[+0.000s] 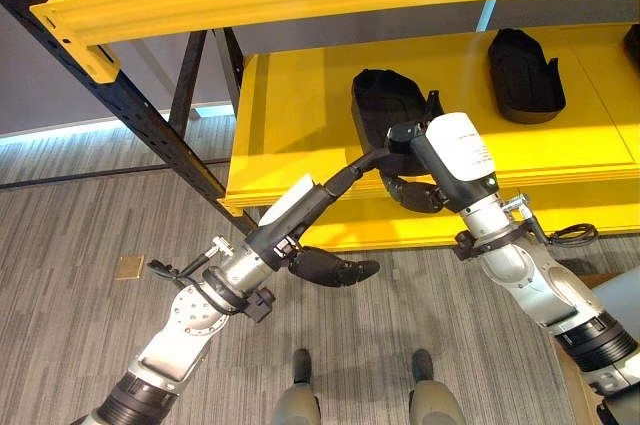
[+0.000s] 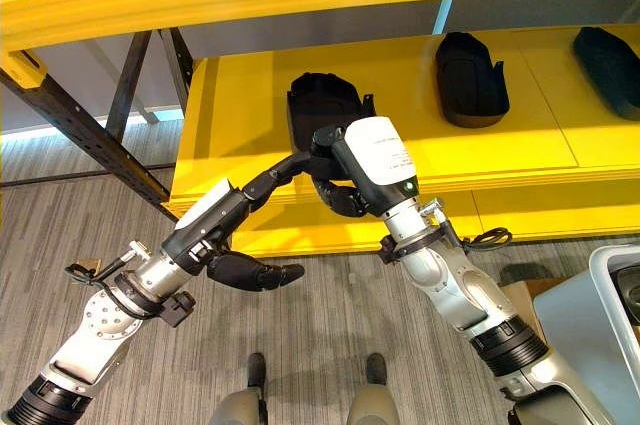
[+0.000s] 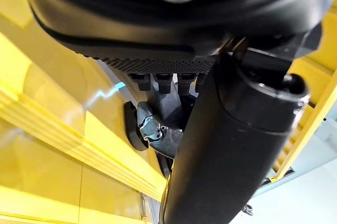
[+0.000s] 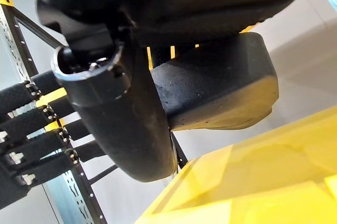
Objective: Move parts from the plastic box to the shelf.
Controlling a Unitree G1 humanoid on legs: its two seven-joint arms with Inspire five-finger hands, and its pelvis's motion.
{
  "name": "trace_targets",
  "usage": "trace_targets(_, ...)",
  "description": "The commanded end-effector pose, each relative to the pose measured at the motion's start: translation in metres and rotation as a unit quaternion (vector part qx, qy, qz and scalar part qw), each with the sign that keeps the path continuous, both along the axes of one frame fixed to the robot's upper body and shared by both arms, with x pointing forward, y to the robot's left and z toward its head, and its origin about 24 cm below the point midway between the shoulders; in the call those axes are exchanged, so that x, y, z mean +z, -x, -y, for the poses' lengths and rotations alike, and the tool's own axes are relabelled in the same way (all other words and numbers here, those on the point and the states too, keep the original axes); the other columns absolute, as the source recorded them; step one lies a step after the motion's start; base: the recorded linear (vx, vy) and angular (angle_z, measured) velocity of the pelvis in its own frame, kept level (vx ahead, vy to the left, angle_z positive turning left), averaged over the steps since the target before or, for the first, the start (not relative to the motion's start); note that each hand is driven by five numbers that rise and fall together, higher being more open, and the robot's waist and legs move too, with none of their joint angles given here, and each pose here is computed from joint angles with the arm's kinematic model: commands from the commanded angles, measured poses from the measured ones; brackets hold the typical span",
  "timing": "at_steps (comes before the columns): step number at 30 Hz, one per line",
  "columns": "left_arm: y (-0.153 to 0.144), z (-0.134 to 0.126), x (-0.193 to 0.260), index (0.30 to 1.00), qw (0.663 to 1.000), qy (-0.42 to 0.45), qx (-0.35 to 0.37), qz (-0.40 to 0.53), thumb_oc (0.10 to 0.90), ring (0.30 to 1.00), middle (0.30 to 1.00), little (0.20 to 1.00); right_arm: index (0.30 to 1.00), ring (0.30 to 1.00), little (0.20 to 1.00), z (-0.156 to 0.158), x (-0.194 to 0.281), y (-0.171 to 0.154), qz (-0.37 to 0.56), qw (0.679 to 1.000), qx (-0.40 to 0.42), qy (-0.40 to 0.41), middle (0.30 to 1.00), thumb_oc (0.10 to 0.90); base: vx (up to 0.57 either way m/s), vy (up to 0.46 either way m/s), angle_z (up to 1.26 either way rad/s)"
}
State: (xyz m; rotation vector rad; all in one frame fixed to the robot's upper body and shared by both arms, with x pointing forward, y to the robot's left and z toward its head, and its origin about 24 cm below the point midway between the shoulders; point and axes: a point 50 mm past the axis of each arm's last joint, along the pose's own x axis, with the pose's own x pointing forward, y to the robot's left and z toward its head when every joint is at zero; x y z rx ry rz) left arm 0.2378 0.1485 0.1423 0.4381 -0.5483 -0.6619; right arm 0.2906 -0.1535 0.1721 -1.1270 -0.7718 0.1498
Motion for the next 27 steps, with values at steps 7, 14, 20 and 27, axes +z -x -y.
trace_targets(7, 0.007, 0.017, 0.059, 1.000, 0.987, 0.059, -0.072, 0.134, 0.900, 1.000, 1.000, 1.000, 0.300, 0.300, 0.300, -0.014, 0.087, 0.009, 0.210, 0.977, 0.025, -0.015, 0.300, 0.400, -0.14, -0.132, 0.69)
trace_targets(14, 0.004, 0.017, 0.076, 1.000, 0.979, 0.028, -0.057, 0.194, 0.900, 1.000, 1.000, 1.000, 0.300, 0.300, 0.300, -0.046, 0.124, 0.001, 0.289, 0.956, 0.043, -0.008, 0.300, 0.400, -0.08, 0.086, -0.48)
trace_targets(20, 0.002, 0.017, 0.082, 1.000, 0.979, 0.022, -0.062, 0.194, 0.900, 1.000, 1.000, 1.000, 0.300, 0.300, 0.300, -0.042, 0.131, 0.004, 0.298, 0.954, 0.032, -0.019, 0.300, 0.400, 0.08, 0.071, -0.11)
trace_targets(27, 0.004, 0.015, 0.082, 1.000, 0.980, 0.018, -0.081, 0.182, 0.900, 1.000, 1.000, 1.000, 0.300, 0.300, 0.300, -0.036, 0.139, 0.004, 0.304, 0.952, 0.002, -0.024, 0.300, 0.400, 0.12, 0.068, 0.01)
